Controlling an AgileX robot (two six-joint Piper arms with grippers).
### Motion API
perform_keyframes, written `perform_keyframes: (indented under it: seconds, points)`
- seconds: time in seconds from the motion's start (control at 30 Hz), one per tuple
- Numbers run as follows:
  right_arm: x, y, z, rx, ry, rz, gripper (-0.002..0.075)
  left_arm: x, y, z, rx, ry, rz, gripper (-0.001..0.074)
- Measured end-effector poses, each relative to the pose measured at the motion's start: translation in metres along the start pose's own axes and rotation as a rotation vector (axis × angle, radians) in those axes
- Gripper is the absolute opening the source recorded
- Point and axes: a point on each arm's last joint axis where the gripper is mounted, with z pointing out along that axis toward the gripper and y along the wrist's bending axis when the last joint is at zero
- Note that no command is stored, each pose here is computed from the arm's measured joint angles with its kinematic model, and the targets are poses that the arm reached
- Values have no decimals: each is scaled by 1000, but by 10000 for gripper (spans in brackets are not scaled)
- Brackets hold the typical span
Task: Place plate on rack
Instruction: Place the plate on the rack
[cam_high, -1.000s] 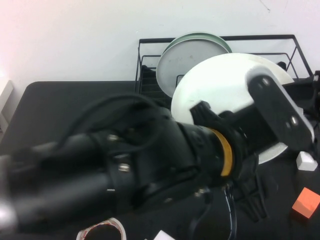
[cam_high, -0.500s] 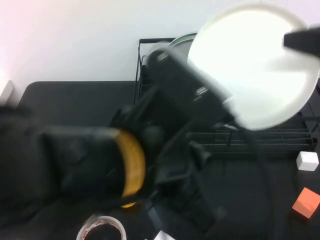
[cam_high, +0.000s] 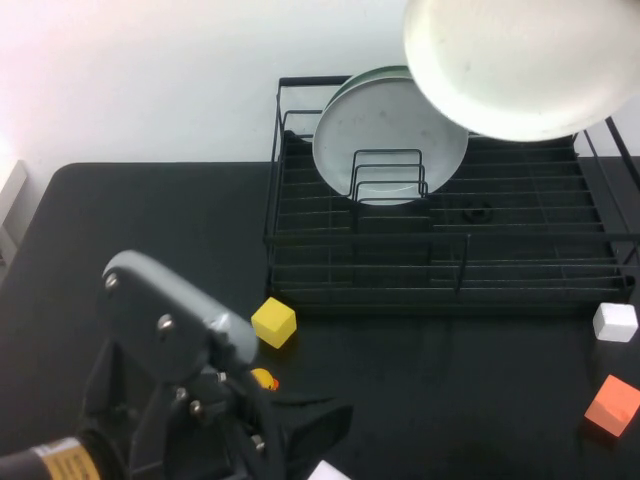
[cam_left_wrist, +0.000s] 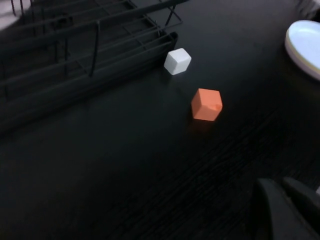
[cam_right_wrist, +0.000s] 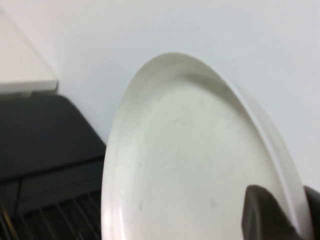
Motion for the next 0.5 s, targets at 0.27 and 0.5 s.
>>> perform_keyframes:
  seconds: [0.27,0.5]
  points:
    - [22,-14,37,-158,-14,-170,101,6,1,-2,25,-20,-78,0]
    - [28,-30,67,-212,-53,-245,101,6,1,-2,27,-23,-78,0]
